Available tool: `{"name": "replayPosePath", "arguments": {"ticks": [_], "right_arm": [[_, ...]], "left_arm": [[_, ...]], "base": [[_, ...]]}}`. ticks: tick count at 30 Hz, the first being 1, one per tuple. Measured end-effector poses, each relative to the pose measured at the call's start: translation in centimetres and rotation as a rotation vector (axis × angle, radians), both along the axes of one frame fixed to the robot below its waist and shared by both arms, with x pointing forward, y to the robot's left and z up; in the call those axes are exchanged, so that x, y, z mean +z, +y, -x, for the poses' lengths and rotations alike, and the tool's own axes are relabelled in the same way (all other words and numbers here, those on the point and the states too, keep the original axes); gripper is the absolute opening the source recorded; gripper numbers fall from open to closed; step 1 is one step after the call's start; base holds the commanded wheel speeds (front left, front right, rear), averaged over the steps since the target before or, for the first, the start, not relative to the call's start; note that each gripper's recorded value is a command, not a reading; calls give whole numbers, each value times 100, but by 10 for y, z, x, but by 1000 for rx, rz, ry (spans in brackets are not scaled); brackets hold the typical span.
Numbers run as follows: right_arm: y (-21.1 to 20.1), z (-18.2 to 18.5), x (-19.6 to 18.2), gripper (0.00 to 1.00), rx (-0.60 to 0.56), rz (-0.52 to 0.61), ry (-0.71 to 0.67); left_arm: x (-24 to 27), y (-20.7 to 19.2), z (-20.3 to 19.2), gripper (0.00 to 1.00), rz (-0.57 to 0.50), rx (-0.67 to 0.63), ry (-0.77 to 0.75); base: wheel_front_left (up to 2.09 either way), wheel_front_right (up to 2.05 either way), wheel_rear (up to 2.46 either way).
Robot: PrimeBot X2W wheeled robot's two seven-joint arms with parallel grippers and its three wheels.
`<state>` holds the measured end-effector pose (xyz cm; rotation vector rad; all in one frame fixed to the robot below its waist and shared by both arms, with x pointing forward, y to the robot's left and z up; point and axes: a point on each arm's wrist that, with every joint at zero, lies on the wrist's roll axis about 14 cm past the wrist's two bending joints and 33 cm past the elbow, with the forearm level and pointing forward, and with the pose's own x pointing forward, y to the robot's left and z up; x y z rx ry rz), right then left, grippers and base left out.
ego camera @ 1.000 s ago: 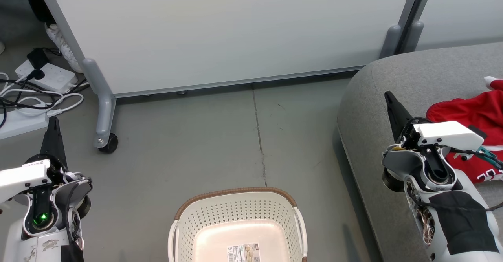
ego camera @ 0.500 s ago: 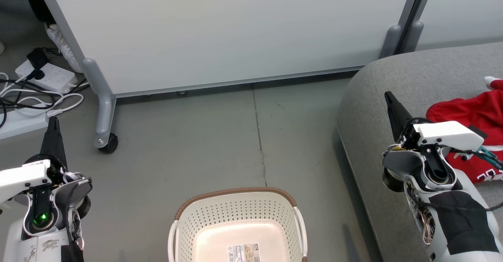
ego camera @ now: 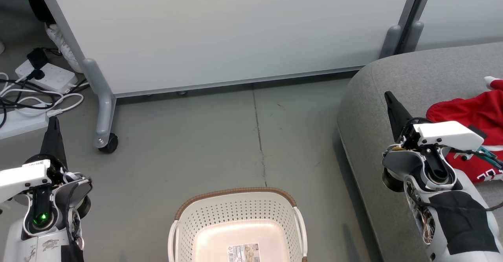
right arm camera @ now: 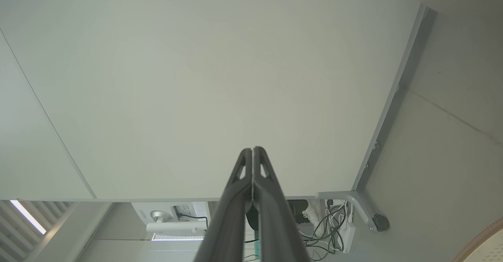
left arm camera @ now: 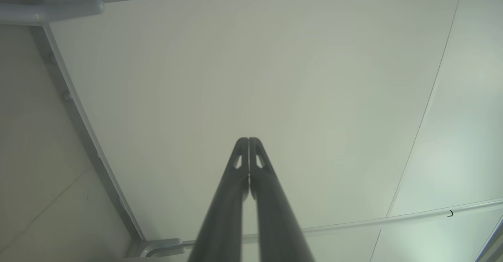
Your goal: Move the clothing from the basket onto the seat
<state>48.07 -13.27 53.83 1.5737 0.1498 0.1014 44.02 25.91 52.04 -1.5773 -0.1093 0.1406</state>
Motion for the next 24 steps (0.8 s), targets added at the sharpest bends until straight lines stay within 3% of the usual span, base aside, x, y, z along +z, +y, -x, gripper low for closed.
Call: {"name": "replayPosePath", "arguments": {"ticks": [24], "right_arm": [[0,0,0,0,0,0,0]], "left_arm": [[0,0,0,0,1,0,0]], "base": [[0,0,0]]}}
